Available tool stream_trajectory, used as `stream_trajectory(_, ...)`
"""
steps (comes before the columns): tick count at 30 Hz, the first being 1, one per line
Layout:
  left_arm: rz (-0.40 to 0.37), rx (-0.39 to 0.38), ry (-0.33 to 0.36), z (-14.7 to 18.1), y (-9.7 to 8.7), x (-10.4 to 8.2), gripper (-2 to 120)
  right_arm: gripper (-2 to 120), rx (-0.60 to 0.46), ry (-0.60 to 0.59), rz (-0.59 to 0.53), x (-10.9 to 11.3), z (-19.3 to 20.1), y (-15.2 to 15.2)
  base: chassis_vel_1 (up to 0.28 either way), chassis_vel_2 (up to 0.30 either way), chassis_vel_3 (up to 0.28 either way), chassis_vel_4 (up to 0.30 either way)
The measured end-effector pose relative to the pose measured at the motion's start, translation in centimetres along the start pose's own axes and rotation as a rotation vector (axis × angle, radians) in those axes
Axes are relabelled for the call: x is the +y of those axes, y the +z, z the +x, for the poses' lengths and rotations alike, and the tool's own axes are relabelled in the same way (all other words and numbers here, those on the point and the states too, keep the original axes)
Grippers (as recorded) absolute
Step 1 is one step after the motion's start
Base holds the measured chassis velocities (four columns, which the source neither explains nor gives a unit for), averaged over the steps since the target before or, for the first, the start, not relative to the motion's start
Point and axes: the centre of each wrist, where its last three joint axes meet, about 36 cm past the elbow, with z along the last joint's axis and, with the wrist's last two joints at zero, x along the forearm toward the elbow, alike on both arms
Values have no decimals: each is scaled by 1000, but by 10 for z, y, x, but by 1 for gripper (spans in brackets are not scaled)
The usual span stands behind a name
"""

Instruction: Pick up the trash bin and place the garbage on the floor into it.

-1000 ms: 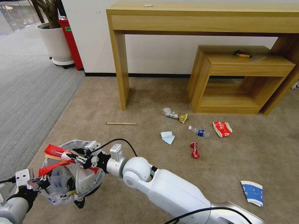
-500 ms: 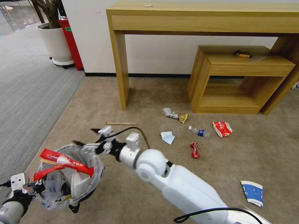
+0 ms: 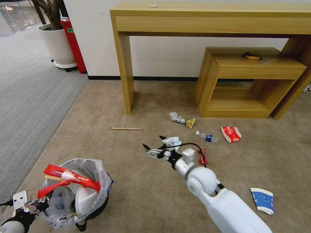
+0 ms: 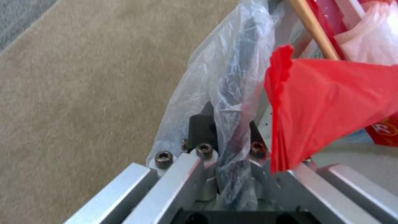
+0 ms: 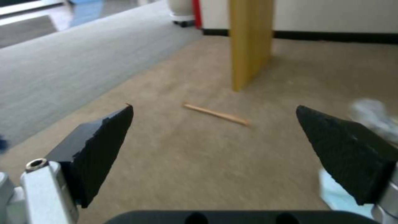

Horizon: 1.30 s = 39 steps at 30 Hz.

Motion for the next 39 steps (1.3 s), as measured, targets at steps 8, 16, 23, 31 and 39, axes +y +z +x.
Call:
stream_trajectory(8,-12,14,1,4,2,0,0,100,11,88,-12,-11,53,28,0,0,0,0)
stream_trajectory(16,-30,21,12,2,3,-6,0,100,-17,161,22,-5,81,35,0,0,0,0)
stream_trajectory(23,-49,32,14,1,4,-8,0,100,-20,185,58,-15,96,39,0,0,0,0)
stream_trajectory(31,-60,40,13,6,5,-8,0,100,-27,203,71,-27,102,40,-47,-39,34,40)
stream_trajectory(39,-58,43,10,8,7,-8,0,100,-27,207,70,-30,106,42,-189,-174,198,179)
